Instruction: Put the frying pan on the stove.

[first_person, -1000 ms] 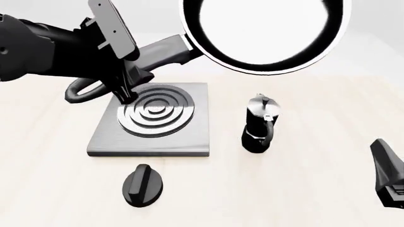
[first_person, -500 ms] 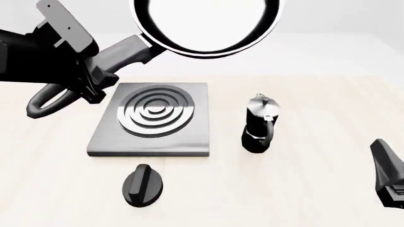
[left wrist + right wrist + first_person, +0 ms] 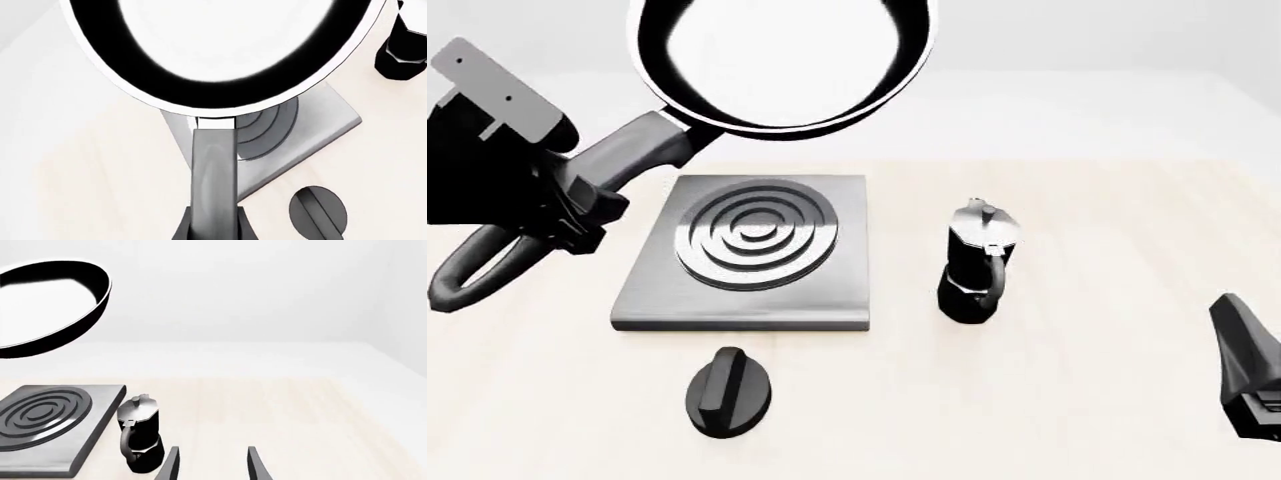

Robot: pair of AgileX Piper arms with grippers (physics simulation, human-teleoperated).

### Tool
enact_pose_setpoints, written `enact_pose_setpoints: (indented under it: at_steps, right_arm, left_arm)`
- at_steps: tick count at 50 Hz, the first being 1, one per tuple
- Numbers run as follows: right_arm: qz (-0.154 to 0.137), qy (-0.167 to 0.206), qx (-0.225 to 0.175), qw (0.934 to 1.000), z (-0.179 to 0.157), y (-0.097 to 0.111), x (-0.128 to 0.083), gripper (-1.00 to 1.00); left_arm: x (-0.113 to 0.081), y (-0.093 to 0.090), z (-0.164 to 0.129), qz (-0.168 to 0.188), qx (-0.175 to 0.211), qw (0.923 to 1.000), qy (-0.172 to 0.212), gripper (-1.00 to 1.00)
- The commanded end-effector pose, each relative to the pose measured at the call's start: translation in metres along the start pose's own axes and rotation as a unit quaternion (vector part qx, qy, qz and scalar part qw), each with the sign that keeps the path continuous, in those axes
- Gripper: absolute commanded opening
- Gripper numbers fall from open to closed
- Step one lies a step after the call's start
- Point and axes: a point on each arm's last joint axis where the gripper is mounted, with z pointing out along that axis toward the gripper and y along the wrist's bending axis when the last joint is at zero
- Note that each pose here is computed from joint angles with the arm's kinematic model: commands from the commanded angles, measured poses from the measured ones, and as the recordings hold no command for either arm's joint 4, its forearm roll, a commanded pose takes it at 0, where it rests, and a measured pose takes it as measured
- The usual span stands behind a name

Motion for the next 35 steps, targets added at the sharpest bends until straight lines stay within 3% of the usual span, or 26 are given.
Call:
enact_pose_setpoints:
  at_steps: [1, 14, 35]
  right_arm:
    - [-0.002, -0.003, 0.001, 1.0, -0.001, 0.0, 0.0, 1.0]
    - [-0.002, -0.003, 0.001, 1.0, -0.001, 0.0, 0.0, 1.0]
    - [-0.002, -0.003, 0.001, 1.0, -0.001, 0.0, 0.0, 1.0]
  left_arm:
    - [0.012, 0.001, -0.008, -0.036, -0.011, 0.9993, -0.002, -1.0]
    - [0.039, 0.002, -0.004, -0.067, -0.02, 0.9968, 0.039, -1.0]
    - [0.051, -0.004, 0.014, -0.078, -0.01, 0.9951, 0.061, -1.0]
